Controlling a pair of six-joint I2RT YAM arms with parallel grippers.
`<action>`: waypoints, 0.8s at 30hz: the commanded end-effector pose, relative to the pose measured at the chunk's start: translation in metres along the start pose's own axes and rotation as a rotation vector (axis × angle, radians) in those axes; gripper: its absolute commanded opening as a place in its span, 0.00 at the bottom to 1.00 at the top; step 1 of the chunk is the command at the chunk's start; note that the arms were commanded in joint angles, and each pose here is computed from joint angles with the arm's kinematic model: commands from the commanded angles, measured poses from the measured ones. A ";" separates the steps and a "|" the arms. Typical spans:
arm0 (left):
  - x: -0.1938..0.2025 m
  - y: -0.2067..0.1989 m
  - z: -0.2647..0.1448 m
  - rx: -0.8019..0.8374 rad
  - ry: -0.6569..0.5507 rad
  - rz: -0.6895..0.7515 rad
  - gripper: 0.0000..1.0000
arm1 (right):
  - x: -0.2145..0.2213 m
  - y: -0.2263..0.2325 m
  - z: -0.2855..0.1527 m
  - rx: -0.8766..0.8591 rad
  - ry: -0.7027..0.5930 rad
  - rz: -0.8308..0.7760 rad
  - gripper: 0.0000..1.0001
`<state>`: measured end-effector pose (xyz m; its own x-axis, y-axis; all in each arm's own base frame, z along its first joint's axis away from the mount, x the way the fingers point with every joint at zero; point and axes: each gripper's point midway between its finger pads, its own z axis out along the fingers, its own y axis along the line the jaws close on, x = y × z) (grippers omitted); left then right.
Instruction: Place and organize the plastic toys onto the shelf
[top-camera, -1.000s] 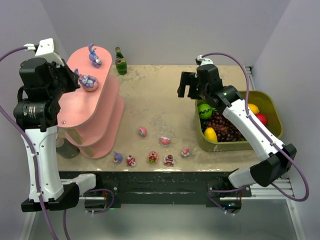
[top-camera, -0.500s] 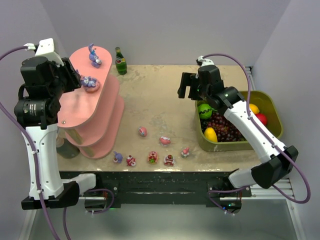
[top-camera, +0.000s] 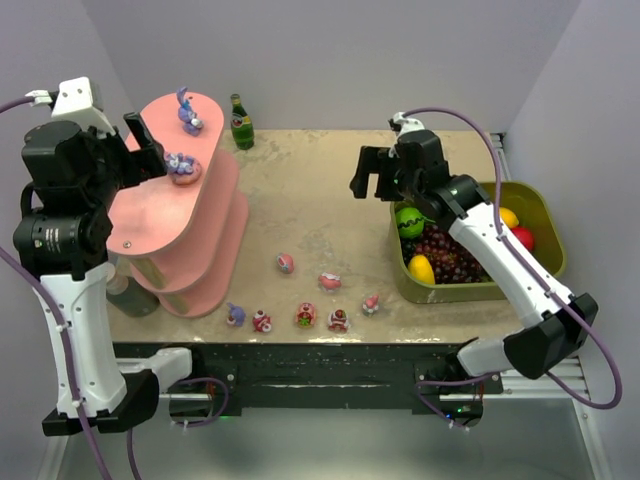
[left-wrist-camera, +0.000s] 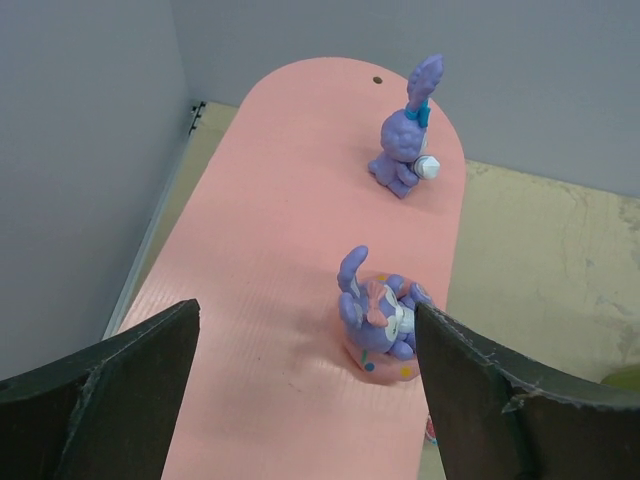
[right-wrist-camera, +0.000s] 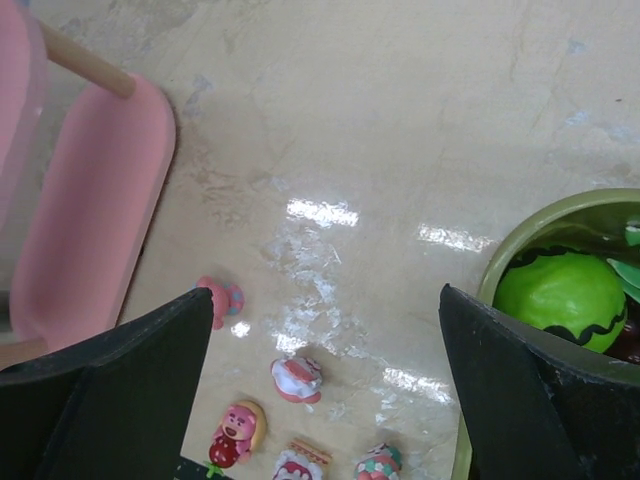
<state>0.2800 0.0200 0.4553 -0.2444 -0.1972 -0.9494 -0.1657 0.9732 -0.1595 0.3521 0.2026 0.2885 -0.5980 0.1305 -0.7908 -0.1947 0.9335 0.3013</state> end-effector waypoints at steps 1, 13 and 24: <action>-0.034 -0.010 -0.029 0.063 -0.141 -0.009 0.92 | -0.002 0.043 -0.016 -0.224 -0.023 -0.069 0.99; -0.058 -0.061 -0.067 0.364 -0.293 0.006 0.91 | 0.153 0.217 -0.030 -0.657 0.203 -0.499 0.98; -0.049 -0.073 -0.055 0.413 -0.258 -0.061 0.91 | 0.250 0.261 0.003 -0.641 0.208 -0.616 0.96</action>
<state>0.2429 -0.0409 0.5285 0.0144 -0.2365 -0.9715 0.2067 0.9513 -0.2285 0.1459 0.4574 0.1634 -0.4168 -0.5234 -0.7431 -0.8834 0.4260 0.1954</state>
